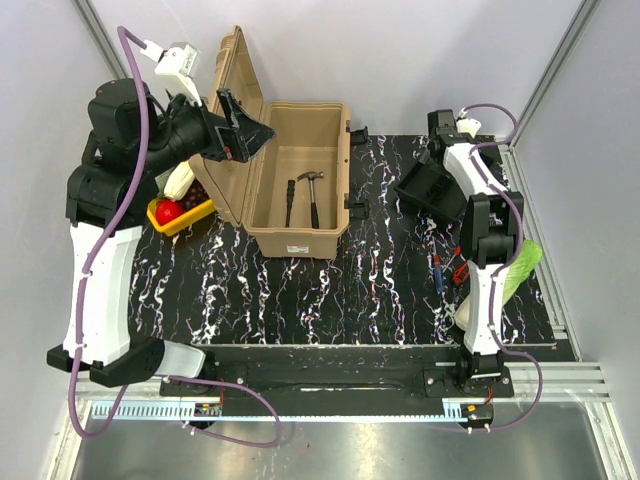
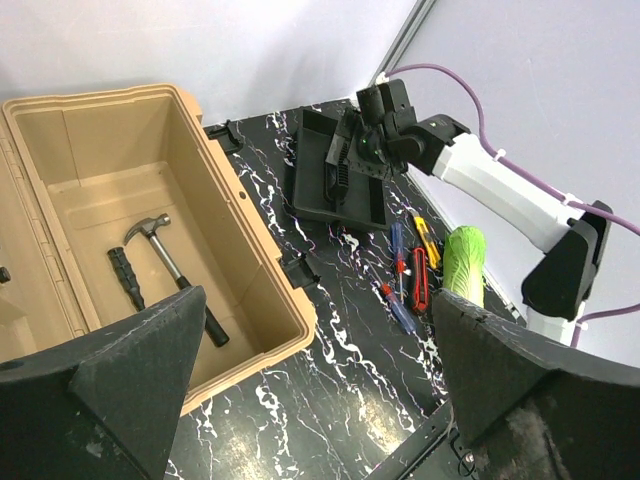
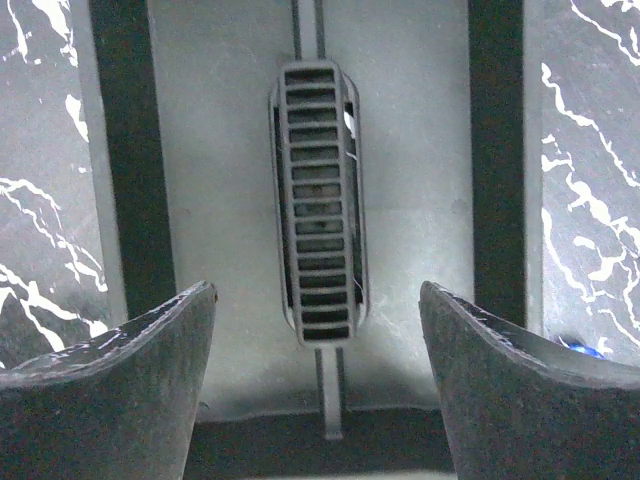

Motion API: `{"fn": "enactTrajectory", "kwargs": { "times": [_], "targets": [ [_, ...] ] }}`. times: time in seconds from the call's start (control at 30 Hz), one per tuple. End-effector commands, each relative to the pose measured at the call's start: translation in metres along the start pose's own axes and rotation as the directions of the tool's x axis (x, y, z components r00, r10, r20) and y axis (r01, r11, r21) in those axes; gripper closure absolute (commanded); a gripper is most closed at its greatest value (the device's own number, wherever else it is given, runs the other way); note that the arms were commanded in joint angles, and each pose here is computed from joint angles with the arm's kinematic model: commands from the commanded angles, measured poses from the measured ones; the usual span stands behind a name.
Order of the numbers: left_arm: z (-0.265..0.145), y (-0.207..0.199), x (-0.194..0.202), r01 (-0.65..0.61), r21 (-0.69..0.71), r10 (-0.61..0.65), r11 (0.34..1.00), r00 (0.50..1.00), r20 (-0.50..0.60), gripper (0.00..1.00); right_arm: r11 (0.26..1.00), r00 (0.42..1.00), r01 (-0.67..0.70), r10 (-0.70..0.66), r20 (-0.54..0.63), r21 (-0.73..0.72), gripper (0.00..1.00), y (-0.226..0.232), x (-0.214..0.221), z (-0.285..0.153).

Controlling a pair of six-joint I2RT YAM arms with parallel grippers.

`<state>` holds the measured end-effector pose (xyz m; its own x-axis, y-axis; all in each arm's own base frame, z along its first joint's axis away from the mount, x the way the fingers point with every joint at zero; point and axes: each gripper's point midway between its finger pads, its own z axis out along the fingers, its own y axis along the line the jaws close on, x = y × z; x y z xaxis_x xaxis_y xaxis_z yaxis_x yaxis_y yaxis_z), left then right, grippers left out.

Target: Pack the tool kit

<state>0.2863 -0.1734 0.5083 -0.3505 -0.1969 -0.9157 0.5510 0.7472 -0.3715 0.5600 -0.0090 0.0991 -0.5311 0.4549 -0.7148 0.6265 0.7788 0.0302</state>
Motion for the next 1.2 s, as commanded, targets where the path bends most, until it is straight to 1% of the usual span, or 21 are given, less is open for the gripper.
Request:
{"fn": "enactTrajectory", "kwargs": {
  "times": [0.0, 0.07, 0.23, 0.3, 0.43, 0.5, 0.53, 0.63, 0.67, 0.73, 0.93, 1.07, 1.17],
  "targets": [
    [-0.002, -0.012, -0.015, -0.016, 0.044, 0.014, 0.999, 0.999, 0.047, 0.01, 0.998, 0.997, -0.055, 0.053, 0.059, 0.04, 0.15, 0.006, -0.026, 0.003],
    [0.0, -0.011, -0.015, -0.016, 0.041, 0.014, 0.999, 0.999, 0.045, 0.01, 0.996, 0.998, -0.057, 0.055, 0.042, 0.065, 0.19, 0.004, -0.02, 0.013],
    [0.003, -0.008, -0.012, -0.016, 0.038, 0.015, 0.999, 0.999, 0.034, 0.01, 0.997, 0.999, -0.051, 0.051, 0.007, 0.064, 0.3, 0.007, -0.008, 0.027],
    [0.004, -0.008, -0.012, -0.016, 0.037, 0.015, 0.999, 0.999, 0.031, 0.01, 0.996, 0.999, -0.05, 0.051, -0.011, 0.081, 0.32, 0.003, -0.002, 0.031],
    [0.004, -0.007, -0.011, -0.016, 0.033, 0.015, 0.999, 0.999, 0.03, 0.01, 0.993, 0.997, -0.058, 0.062, -0.041, 0.099, 0.32, -0.003, 0.01, 0.039],
    [0.004, -0.007, -0.011, -0.016, 0.033, 0.015, 0.999, 0.999, 0.03, 0.01, 0.993, 0.997, -0.056, 0.062, -0.055, 0.103, 0.36, -0.005, 0.016, 0.042],
    [0.003, -0.007, -0.011, -0.016, 0.033, 0.015, 0.999, 0.999, 0.03, 0.01, 0.993, 0.996, -0.058, 0.064, -0.062, 0.102, 0.47, -0.005, 0.018, 0.044],
    [0.003, -0.006, -0.01, -0.015, 0.031, 0.015, 0.999, 0.999, 0.029, 0.01, 0.995, 0.996, -0.063, 0.068, -0.063, 0.082, 0.9, -0.002, 0.013, 0.04],
    [0.002, -0.008, -0.01, -0.017, 0.033, 0.016, 0.999, 0.999, 0.031, 0.01, 0.995, 0.996, -0.069, 0.073, -0.05, 0.077, 1.0, -0.002, 0.006, 0.034],
    [0.001, -0.008, -0.01, -0.017, 0.033, 0.016, 0.999, 0.999, 0.031, 0.01, 0.994, 0.997, -0.066, 0.068, -0.022, 0.081, 1.0, -0.005, -0.005, 0.027],
    [-0.003, -0.01, -0.012, -0.021, 0.032, 0.02, 0.999, 0.999, 0.042, 0.01, 0.995, 0.99, -0.084, 0.078, 0.117, 0.047, 1.0, -0.014, -0.064, -0.027],
    [-0.006, -0.011, -0.013, -0.025, 0.036, 0.023, 0.999, 0.999, 0.047, 0.01, 0.992, 0.973, -0.125, 0.127, 0.195, -0.022, 1.0, -0.019, -0.099, -0.074],
    [-0.007, -0.011, -0.01, -0.022, 0.037, 0.02, 0.999, 0.999, 0.042, 0.01, 0.983, 0.956, -0.143, 0.168, 0.241, -0.117, 1.0, -0.015, -0.12, -0.111]
  ]
}}
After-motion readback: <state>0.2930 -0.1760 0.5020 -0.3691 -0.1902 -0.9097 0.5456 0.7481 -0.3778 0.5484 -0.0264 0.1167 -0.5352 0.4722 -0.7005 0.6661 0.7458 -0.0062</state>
